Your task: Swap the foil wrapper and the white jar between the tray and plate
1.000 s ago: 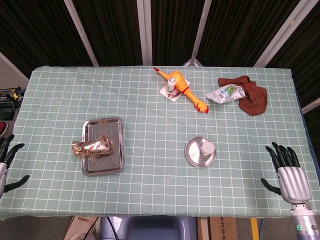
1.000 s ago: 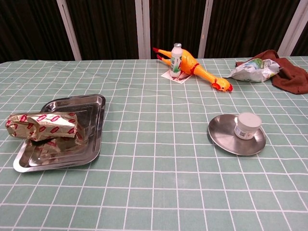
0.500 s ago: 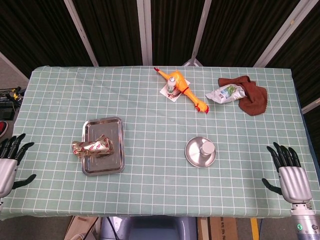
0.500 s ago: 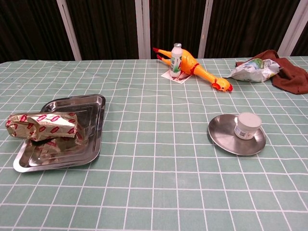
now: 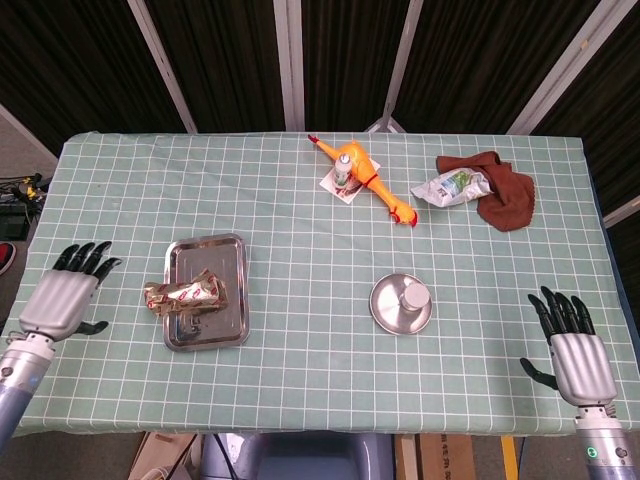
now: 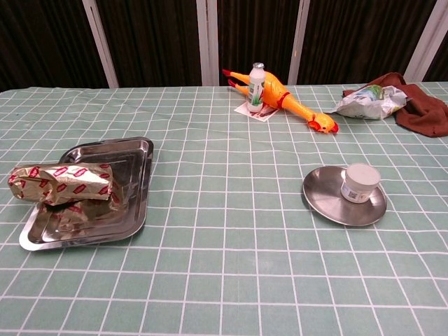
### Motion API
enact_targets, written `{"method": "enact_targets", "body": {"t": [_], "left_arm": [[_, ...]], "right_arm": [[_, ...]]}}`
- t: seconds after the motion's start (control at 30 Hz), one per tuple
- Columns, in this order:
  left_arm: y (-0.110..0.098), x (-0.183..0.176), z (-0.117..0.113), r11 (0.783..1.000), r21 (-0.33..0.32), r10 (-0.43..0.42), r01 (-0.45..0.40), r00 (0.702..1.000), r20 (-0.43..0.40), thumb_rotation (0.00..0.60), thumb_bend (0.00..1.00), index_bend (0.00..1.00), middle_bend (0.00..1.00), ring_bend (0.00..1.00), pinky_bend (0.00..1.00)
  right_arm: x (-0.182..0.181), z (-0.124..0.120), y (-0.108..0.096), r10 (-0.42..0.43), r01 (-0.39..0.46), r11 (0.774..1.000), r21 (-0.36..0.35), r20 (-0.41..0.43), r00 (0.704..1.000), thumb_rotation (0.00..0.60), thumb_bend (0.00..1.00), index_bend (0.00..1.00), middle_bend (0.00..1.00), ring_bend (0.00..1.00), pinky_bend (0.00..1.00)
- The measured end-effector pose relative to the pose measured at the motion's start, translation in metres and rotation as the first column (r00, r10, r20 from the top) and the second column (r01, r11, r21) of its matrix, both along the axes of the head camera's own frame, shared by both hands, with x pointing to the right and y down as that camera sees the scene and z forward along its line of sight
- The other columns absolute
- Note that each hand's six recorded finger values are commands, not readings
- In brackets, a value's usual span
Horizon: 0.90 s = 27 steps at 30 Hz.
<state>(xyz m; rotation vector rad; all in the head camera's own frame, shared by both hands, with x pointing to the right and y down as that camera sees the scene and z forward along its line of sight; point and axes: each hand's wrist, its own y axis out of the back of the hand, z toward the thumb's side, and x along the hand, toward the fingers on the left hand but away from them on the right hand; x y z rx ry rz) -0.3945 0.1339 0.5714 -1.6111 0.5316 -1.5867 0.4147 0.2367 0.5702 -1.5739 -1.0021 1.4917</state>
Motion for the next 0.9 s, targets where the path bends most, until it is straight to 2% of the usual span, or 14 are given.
{"method": "enact_targets", "body": {"t": [0.13, 0.37, 0.8, 0.9], "left_arm": [[-0.003, 0.020, 0.025, 0.997, -0.057, 0.058, -0.056, 0.998, 0.027, 0.600, 0.00, 0.17, 0.00, 0.00, 0.02], [0.001, 0.040, 0.066, 0.991, -0.097, 0.091, -0.088, 0.995, 0.031, 0.600, 0.00, 0.17, 0.00, 0.00, 0.02], [0.009, 0.072, 0.120, 0.990, -0.071, 0.118, -0.120, 0.993, -0.025, 0.600, 0.00, 0.17, 0.00, 0.00, 0.02], [0.009, 0.080, 0.127, 0.989, -0.069, 0.130, -0.132, 0.991, -0.037, 0.600, 0.03, 0.17, 0.00, 0.00, 0.08]], "right_arm": [[0.002, 0.000, 0.000, 0.005, -0.005, 1.000, 0.001, -0.007, 1.000, 0.600, 0.21, 0.11, 0.04, 0.00, 0.00], [0.004, 0.000, -0.001, 0.013, -0.013, 1.000, 0.005, -0.013, 1.000, 0.600, 0.21, 0.11, 0.04, 0.00, 0.00], [0.008, 0.001, -0.003, 0.030, -0.029, 1.000, 0.010, -0.021, 0.999, 0.600, 0.21, 0.11, 0.04, 0.00, 0.00], [0.009, 0.001, -0.003, 0.031, -0.031, 0.999, 0.011, -0.023, 0.999, 0.600, 0.21, 0.11, 0.04, 0.00, 0.00]]}}
